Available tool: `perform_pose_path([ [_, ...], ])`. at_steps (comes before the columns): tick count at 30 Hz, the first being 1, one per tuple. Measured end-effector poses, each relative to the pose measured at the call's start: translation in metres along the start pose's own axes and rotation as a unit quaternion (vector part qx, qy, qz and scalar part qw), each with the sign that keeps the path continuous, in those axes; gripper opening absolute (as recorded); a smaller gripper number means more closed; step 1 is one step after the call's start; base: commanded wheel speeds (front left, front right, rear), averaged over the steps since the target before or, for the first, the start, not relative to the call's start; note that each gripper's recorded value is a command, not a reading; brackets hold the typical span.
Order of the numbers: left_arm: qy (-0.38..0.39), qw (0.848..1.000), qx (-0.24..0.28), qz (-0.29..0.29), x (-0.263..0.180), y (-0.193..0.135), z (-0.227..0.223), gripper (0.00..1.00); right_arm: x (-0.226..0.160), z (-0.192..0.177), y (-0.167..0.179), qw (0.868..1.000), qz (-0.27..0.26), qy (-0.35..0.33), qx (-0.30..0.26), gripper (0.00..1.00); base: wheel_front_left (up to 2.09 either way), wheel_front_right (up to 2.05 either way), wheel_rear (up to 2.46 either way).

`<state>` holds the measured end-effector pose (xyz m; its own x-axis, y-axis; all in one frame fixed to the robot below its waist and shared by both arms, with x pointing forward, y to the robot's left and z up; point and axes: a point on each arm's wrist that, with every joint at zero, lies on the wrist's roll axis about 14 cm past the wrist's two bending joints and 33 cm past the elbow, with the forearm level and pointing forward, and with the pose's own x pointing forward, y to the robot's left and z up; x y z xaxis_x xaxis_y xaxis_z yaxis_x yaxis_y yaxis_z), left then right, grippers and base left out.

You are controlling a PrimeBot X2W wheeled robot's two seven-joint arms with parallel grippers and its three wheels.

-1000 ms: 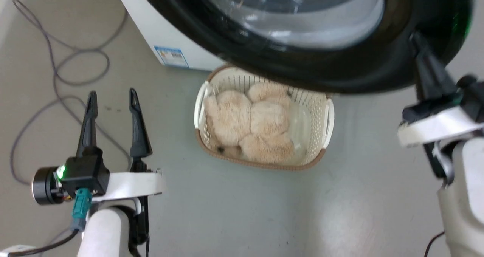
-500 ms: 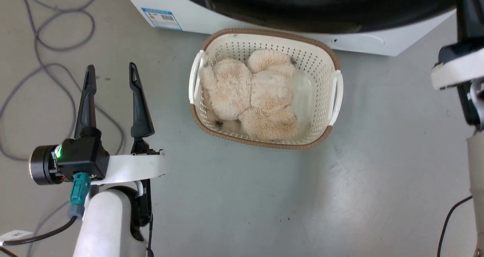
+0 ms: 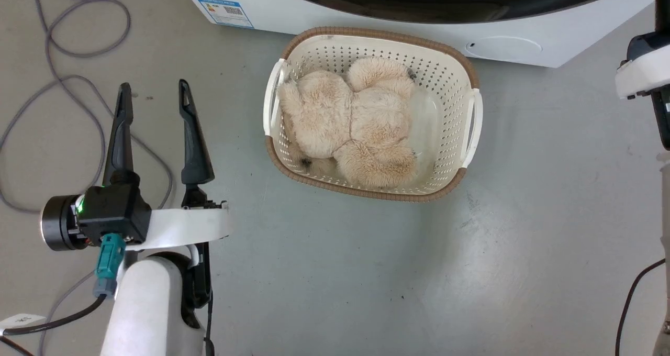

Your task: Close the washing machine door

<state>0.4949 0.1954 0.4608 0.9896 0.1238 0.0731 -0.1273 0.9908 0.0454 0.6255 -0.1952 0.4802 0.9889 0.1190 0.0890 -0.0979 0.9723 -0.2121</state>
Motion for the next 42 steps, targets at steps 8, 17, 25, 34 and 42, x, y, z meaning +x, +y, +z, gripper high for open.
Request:
perform_pose_path([
  [8, -0.013, 1.0, -0.004, 0.004, -0.003, 0.003, 0.016, 1.0, -0.012, 0.039, -0.019, 0.999, -0.026, -0.038, -0.007, 0.0, 0.0, 0.0, 0.0],
  [17, -0.023, 1.0, -0.006, -0.002, -0.027, 0.002, 0.038, 1.0, -0.064, 0.145, -0.046, 0.985, -0.062, -0.164, 0.0, 0.0, 0.0, 0.0, 0.0],
  [25, -0.039, 0.999, -0.013, -0.01, -0.051, -0.001, 0.061, 1.0, -0.125, 0.181, -0.045, 0.978, -0.065, -0.196, -0.007, 0.0, 0.0, 0.0, 0.0],
  [34, -0.055, 0.998, -0.008, -0.013, -0.082, 0.003, 0.081, 1.0, -0.187, 0.145, -0.031, 0.987, -0.072, -0.133, 0.045, 1.0, 0.0, 0.0, 0.0],
  [42, -0.069, 0.997, -0.001, -0.03, -0.103, -0.002, 0.093, 1.0, -0.236, 0.106, -0.02, 0.99, -0.083, -0.074, 0.091, 1.0, 0.0, 0.0, 0.0],
])
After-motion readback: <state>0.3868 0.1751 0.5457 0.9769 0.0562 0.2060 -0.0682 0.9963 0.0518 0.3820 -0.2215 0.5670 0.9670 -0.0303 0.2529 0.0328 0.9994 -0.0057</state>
